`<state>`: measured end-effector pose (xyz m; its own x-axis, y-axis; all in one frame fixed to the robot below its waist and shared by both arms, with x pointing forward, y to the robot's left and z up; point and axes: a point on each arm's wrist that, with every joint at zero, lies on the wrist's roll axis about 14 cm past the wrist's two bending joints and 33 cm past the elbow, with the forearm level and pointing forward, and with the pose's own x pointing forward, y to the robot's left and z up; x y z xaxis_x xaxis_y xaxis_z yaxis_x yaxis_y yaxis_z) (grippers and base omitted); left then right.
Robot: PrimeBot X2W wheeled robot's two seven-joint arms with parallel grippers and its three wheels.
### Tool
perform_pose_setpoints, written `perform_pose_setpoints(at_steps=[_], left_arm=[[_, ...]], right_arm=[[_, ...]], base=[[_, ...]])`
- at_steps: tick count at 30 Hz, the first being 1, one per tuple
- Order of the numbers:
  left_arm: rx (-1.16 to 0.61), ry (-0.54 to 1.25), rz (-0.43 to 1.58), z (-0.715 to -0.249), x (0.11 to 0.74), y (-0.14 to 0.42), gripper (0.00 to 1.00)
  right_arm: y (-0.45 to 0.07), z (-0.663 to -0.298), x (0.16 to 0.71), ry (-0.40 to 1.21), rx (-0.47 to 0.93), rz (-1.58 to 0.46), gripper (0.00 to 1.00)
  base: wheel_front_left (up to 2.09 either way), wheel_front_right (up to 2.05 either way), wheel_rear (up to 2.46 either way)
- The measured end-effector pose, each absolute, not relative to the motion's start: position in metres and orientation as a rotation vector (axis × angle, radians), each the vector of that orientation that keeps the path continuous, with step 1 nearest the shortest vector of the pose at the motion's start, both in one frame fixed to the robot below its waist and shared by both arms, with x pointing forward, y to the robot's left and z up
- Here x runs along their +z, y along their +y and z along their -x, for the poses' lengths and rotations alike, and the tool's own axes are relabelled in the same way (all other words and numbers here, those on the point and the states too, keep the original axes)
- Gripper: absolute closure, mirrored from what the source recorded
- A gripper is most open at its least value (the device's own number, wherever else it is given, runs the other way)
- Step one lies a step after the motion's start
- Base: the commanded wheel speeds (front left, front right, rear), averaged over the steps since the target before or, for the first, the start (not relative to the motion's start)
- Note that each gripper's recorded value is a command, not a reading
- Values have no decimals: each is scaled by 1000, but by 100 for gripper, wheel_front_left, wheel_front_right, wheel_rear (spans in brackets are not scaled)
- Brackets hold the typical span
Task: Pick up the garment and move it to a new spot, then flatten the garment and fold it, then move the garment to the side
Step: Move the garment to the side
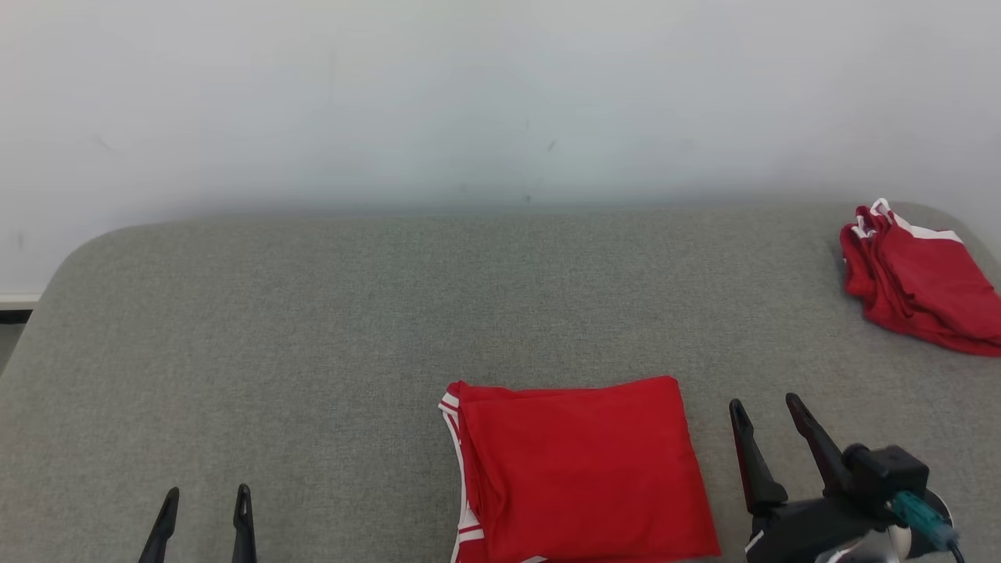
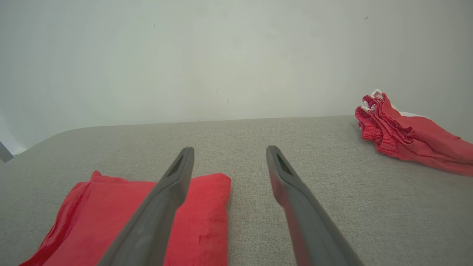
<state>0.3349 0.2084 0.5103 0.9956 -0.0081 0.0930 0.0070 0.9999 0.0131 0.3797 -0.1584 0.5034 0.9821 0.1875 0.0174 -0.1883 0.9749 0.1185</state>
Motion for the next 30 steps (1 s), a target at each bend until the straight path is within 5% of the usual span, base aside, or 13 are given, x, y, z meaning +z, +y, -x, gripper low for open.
perform_pose_setpoints(at_steps=[13, 27, 28, 29, 30], left_arm=[[3, -69, -5, -338, 503, 209, 0], [24, -53, -4, -344, 499, 215, 0], [24, -53, -4, -344, 499, 216, 0], [24, -54, -4, -345, 499, 216, 0], [24, -53, -4, -345, 499, 216, 0]], right_arm=[[-140, -406, 458, 209, 237, -102, 0], [-120, -395, 381, 491, 274, -107, 0], [-118, -394, 379, 503, 277, -113, 58], [-117, -394, 378, 509, 279, -115, 96], [-116, -393, 377, 515, 281, -118, 100]], base=[[0, 0, 0], [0, 0, 0], [0, 0, 0], [0, 0, 0], [0, 0, 0]])
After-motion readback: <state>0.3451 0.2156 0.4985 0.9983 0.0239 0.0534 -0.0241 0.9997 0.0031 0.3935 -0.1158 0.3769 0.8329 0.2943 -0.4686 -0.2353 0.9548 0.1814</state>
